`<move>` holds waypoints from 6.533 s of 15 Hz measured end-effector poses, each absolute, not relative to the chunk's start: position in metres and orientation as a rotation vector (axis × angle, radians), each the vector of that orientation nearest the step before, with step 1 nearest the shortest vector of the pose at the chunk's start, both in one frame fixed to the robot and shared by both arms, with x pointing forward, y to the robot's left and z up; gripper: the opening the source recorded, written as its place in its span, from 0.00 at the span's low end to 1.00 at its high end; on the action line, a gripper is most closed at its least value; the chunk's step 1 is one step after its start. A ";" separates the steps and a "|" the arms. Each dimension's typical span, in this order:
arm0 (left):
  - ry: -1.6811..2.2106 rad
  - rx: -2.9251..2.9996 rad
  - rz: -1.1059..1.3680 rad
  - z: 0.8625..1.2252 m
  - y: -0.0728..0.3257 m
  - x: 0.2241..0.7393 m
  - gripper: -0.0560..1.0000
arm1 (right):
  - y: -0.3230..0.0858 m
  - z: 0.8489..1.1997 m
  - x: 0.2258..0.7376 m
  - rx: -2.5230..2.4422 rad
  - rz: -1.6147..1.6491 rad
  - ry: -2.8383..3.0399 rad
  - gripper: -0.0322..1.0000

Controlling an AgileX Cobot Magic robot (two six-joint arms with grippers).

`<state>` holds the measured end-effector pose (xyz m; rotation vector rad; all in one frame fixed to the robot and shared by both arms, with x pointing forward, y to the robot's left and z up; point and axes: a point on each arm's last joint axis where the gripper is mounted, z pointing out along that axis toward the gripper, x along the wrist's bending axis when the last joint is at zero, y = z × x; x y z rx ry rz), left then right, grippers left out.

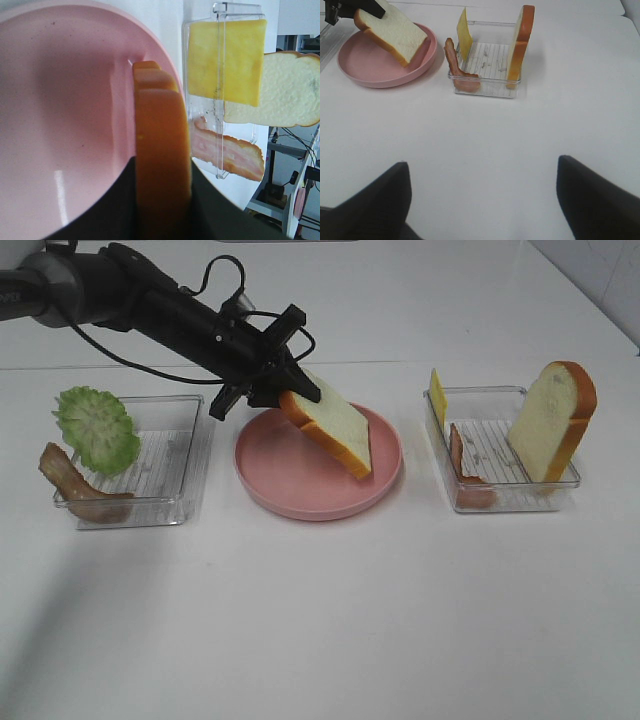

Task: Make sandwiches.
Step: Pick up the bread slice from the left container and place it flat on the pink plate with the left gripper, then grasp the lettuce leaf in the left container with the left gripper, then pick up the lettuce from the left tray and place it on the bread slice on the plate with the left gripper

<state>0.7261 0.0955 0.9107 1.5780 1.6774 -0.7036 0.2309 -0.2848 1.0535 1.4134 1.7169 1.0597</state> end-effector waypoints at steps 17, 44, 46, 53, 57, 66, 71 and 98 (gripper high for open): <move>1.673 1.589 -0.710 0.905 0.082 0.722 0.68 | -0.285 1.053 0.231 1.413 1.060 1.717 0.76; 1.666 1.967 0.275 1.083 0.139 0.719 0.80 | -0.285 1.053 0.231 1.413 1.060 1.717 0.76; 1.767 1.949 0.262 1.086 0.174 0.711 0.80 | -0.285 1.054 0.231 1.414 1.061 1.717 0.76; 2.007 1.948 0.264 1.061 0.244 0.701 0.80 | -0.285 1.054 0.231 1.414 1.061 1.717 0.76; 2.088 2.006 0.272 1.035 0.258 0.702 0.80 | -0.285 1.054 0.231 1.414 1.061 1.717 0.76; 2.174 2.095 0.160 0.951 0.257 0.723 0.77 | -0.285 1.054 0.231 1.414 1.061 1.717 0.76; 2.177 2.052 0.179 0.948 0.256 0.726 0.67 | -0.285 1.054 0.231 1.414 1.061 1.717 0.76; 1.565 1.644 -0.205 1.040 0.153 0.735 0.05 | -0.285 1.054 0.231 1.414 1.061 1.717 0.76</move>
